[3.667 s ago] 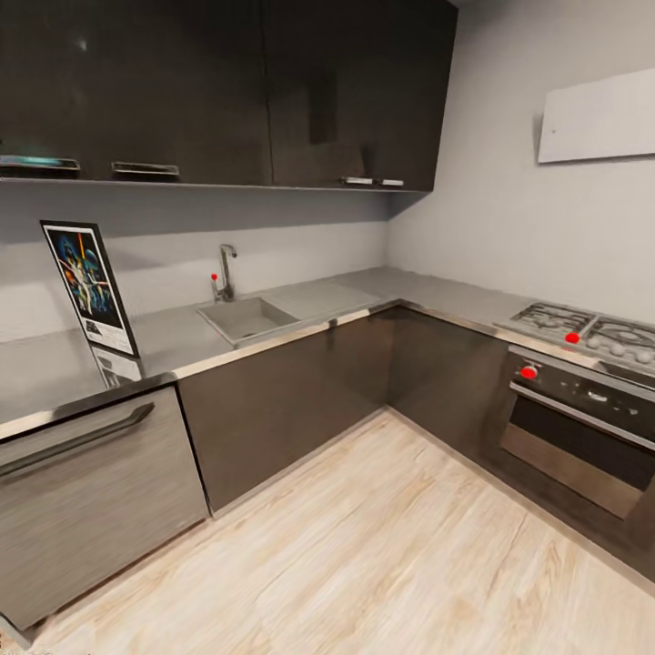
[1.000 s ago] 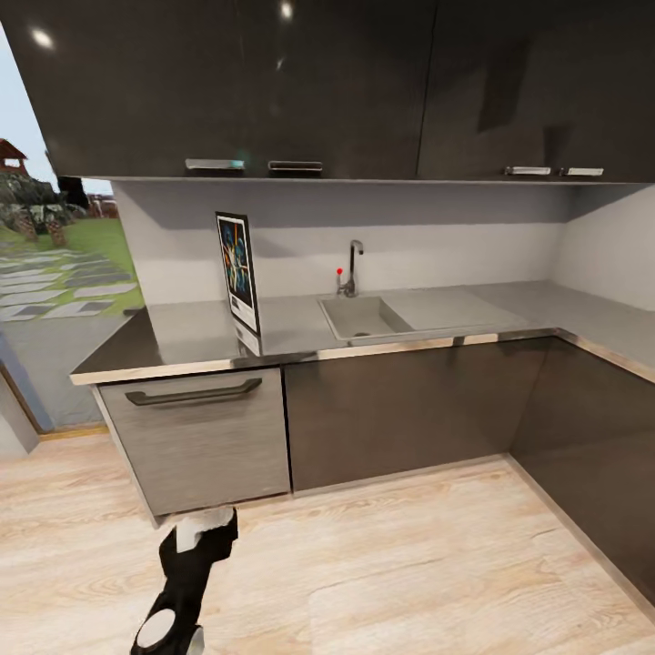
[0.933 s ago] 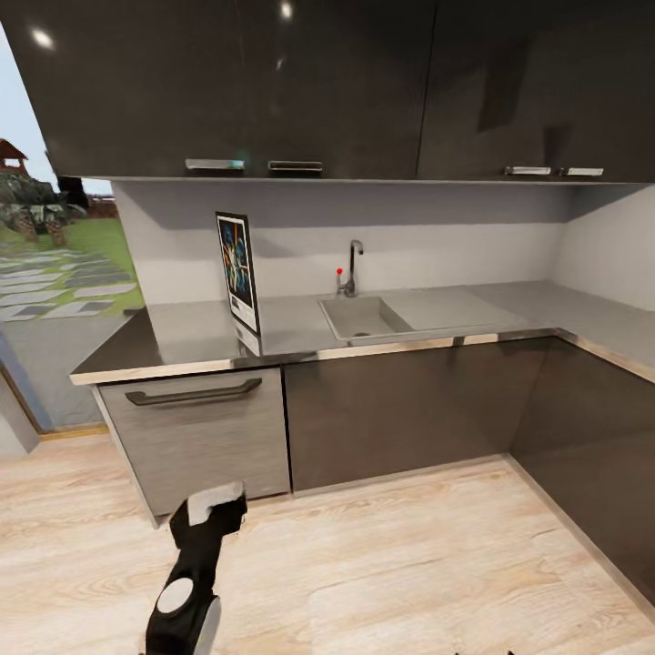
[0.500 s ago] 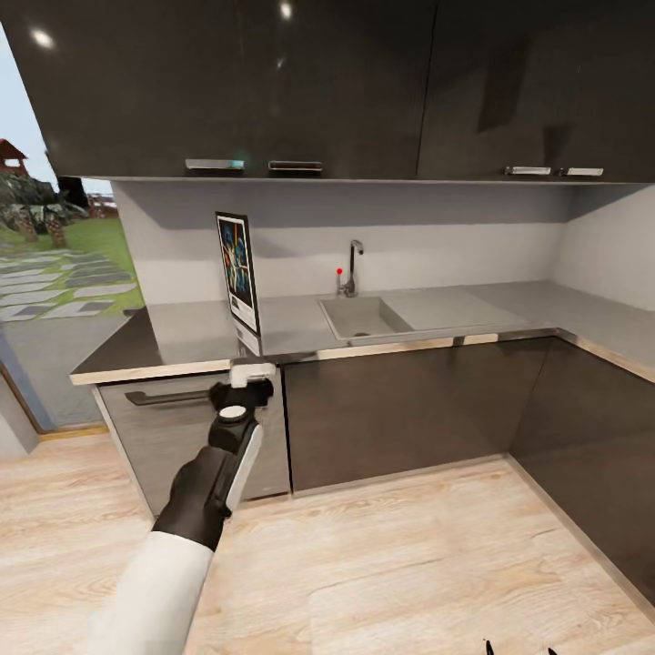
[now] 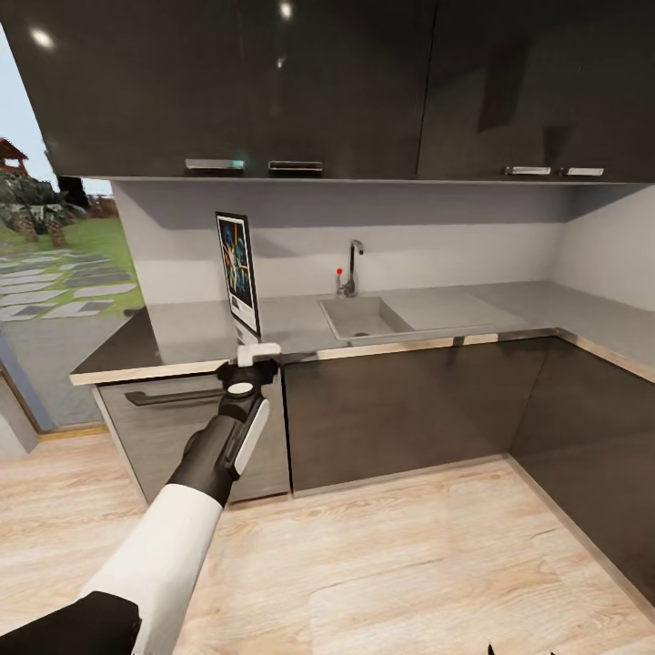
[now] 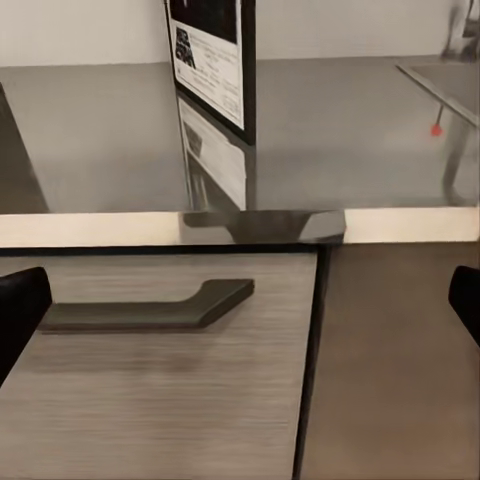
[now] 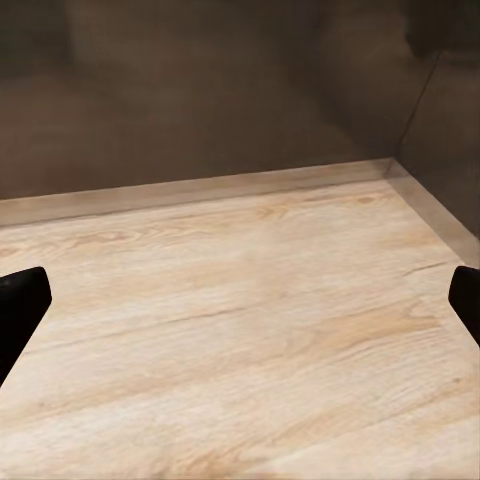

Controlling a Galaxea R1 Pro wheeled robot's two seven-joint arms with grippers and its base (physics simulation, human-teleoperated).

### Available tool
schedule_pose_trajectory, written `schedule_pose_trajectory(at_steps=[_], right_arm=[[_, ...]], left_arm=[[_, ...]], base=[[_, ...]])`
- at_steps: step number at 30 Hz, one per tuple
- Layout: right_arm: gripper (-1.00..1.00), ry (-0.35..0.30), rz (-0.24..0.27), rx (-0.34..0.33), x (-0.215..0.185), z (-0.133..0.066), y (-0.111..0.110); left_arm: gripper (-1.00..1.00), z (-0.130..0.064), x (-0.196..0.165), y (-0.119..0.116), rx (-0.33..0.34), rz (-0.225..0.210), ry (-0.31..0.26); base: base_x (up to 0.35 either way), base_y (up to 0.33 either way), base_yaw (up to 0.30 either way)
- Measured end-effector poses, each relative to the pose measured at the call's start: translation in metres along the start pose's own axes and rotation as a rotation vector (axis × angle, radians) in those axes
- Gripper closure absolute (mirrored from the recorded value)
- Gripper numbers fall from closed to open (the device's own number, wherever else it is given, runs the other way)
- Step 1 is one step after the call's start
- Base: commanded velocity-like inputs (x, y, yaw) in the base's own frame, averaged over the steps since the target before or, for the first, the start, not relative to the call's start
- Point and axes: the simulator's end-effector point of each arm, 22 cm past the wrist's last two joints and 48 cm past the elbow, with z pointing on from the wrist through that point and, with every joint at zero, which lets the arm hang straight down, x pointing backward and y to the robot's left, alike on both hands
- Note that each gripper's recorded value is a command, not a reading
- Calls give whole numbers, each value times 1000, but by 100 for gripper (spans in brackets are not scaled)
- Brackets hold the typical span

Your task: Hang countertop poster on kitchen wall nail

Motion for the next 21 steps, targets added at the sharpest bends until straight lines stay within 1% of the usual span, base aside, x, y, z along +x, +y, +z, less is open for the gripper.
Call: schedule_pose_trajectory(at_steps=[4, 9, 15, 21], right_arm=[[-100, 2, -1, 0, 1, 0, 0], [-100, 3, -1, -1, 1, -1, 0], [-100, 3, -1, -1, 1, -1, 0], [-100, 17, -1, -1, 8, -3, 0]], left_arm=[[-100, -1, -7, 0, 0, -8, -17], [-100, -2, -14, 2, -6, -15, -32], [-100, -3, -14, 8, -33, -18, -33], [-100, -3, -15, 10, -41, -19, -34]], base=[[192, 0, 0], [288, 0, 0], [311, 0, 0], [318, 0, 0]])
